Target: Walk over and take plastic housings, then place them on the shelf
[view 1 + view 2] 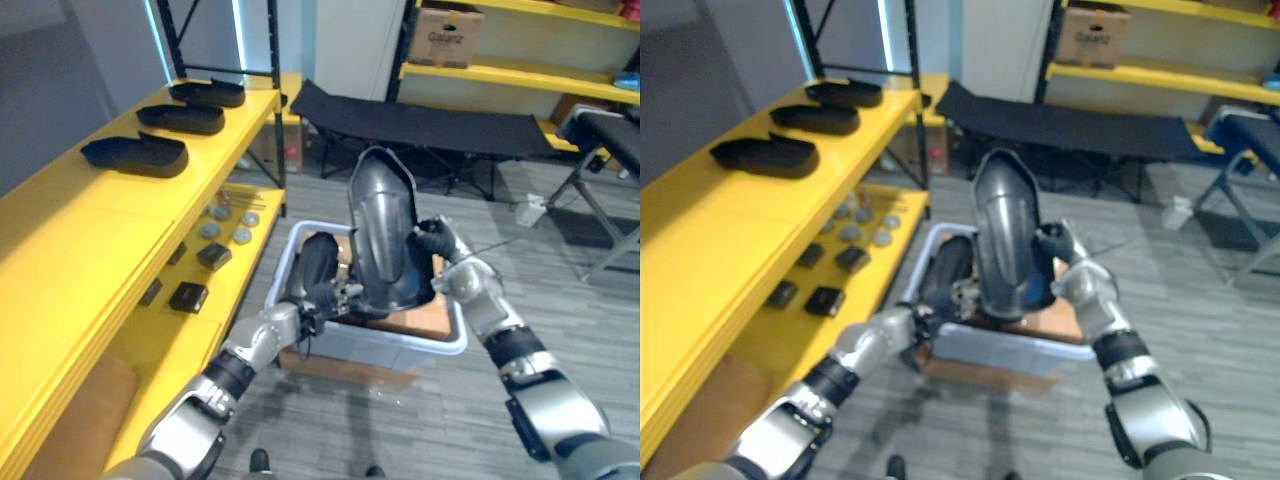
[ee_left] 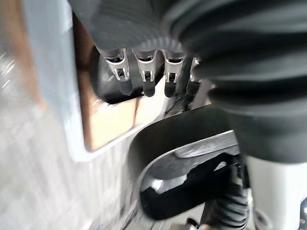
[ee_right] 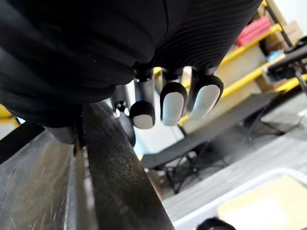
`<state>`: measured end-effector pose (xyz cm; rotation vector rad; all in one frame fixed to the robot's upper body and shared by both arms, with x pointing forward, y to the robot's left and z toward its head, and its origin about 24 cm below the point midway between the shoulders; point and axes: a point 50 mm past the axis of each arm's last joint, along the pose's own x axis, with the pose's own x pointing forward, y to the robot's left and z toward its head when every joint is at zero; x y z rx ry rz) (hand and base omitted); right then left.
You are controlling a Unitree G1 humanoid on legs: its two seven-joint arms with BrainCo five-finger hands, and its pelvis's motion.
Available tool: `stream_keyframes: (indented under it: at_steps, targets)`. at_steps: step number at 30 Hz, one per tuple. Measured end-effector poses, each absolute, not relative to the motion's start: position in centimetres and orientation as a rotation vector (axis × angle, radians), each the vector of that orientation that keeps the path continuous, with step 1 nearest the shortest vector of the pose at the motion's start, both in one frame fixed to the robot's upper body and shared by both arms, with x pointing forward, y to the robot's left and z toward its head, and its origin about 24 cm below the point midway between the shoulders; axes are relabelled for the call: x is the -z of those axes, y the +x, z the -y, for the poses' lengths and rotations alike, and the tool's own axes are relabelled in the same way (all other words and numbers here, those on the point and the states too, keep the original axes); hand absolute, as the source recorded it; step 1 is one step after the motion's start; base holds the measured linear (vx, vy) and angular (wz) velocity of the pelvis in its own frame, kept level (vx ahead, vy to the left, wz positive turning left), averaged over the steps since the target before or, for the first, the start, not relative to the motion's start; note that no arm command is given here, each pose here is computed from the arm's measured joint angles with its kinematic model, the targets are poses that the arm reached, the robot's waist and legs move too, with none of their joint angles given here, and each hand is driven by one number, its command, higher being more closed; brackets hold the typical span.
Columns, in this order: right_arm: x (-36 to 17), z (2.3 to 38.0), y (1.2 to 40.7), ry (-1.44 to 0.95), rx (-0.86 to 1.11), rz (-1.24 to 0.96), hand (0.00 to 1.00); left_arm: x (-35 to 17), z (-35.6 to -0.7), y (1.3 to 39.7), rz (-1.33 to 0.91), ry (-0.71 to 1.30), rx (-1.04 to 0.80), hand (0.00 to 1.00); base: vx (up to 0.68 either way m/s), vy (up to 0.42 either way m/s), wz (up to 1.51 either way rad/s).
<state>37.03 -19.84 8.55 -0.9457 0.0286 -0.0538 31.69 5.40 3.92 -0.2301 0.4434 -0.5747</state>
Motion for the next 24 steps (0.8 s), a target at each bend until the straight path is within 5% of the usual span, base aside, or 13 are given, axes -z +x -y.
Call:
stream_keyframes:
  at_steps: [24]
  targets:
    - [-6.8,16.6,37.0,-0.939,-0.058,-0.024,1.00,-2.4,-6.3,32.1,-0.423,-0.079,0.458,0.00,0.00,0.000,0.00]
